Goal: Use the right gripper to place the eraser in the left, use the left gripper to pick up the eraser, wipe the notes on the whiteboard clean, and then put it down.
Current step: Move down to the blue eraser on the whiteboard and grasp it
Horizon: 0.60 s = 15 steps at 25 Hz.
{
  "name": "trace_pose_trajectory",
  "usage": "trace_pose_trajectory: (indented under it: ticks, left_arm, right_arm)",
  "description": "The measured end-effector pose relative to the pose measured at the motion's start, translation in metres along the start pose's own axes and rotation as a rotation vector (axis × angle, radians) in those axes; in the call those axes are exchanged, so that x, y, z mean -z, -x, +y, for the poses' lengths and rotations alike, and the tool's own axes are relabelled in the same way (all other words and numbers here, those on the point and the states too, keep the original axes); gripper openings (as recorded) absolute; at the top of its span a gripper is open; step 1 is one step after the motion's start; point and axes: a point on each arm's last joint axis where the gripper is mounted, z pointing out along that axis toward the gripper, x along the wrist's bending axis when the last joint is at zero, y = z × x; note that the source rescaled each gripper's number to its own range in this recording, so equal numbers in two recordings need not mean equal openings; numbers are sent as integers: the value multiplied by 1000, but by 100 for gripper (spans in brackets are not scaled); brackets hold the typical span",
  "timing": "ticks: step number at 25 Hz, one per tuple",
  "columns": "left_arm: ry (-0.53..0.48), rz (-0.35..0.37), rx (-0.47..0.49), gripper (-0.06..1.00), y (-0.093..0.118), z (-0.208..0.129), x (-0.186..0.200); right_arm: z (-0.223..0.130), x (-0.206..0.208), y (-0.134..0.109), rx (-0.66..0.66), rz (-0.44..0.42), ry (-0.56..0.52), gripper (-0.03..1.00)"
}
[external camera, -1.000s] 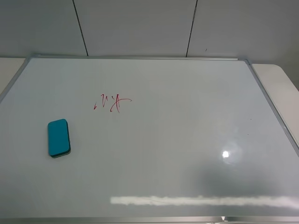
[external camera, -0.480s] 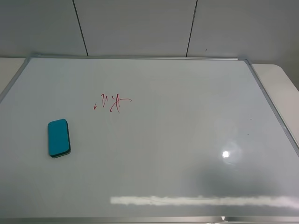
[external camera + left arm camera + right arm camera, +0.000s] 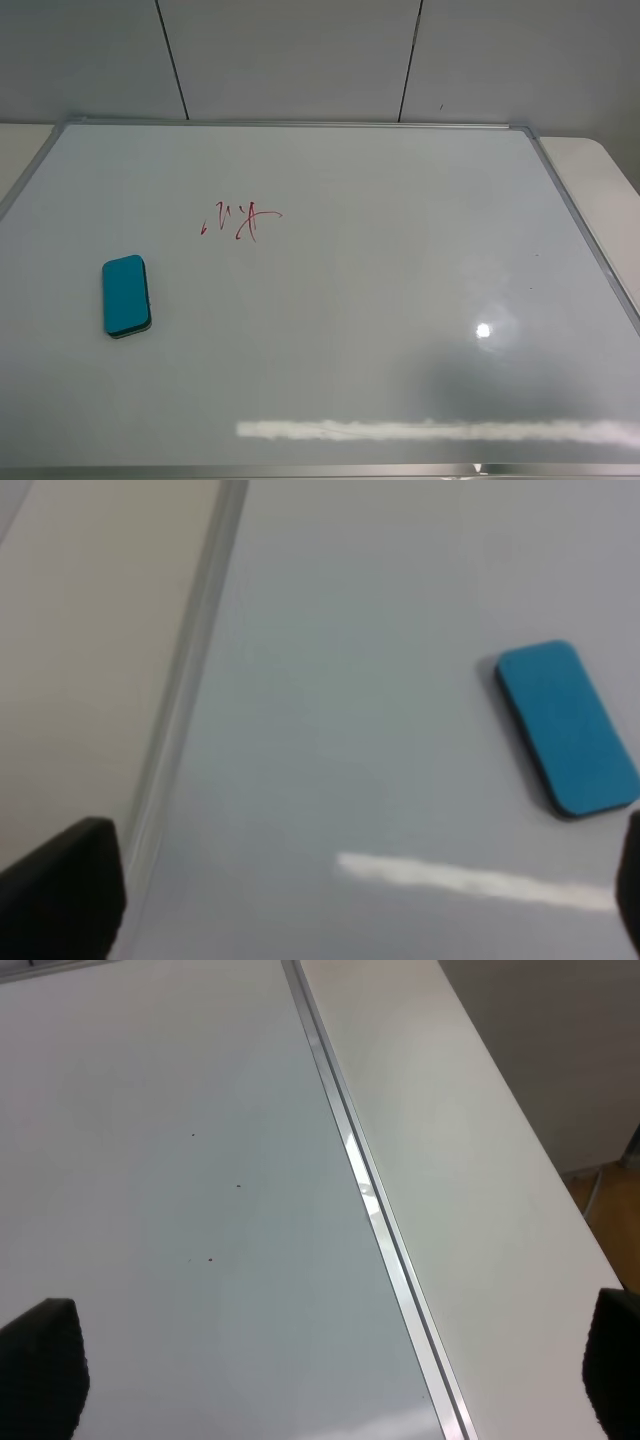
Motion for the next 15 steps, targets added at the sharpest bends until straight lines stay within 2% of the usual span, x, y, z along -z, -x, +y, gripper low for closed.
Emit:
trace_pose_trajectory:
  ticks: [6, 8, 9, 12, 13, 15]
  left_arm:
    - [-209, 54, 34, 100, 0, 52, -32]
    - [-277, 51, 43, 100, 1, 64, -46]
    - [-277, 51, 43, 100, 1, 64, -46]
    - [-382, 41, 73, 100, 2, 80, -72]
    - [-450, 38, 100, 100, 3, 87, -91]
    - [-502, 45, 126, 100, 3, 94, -107]
  right_arm:
    - [0, 0, 0, 0, 0, 0, 100]
    - [0, 0, 0, 0, 0, 0, 100]
    - [0, 0, 0, 0, 0, 0, 100]
    - [0, 0, 0, 0, 0, 0, 100]
    - [0, 0, 0, 0, 0, 0, 100]
    - [0, 0, 0, 0, 0, 0, 100]
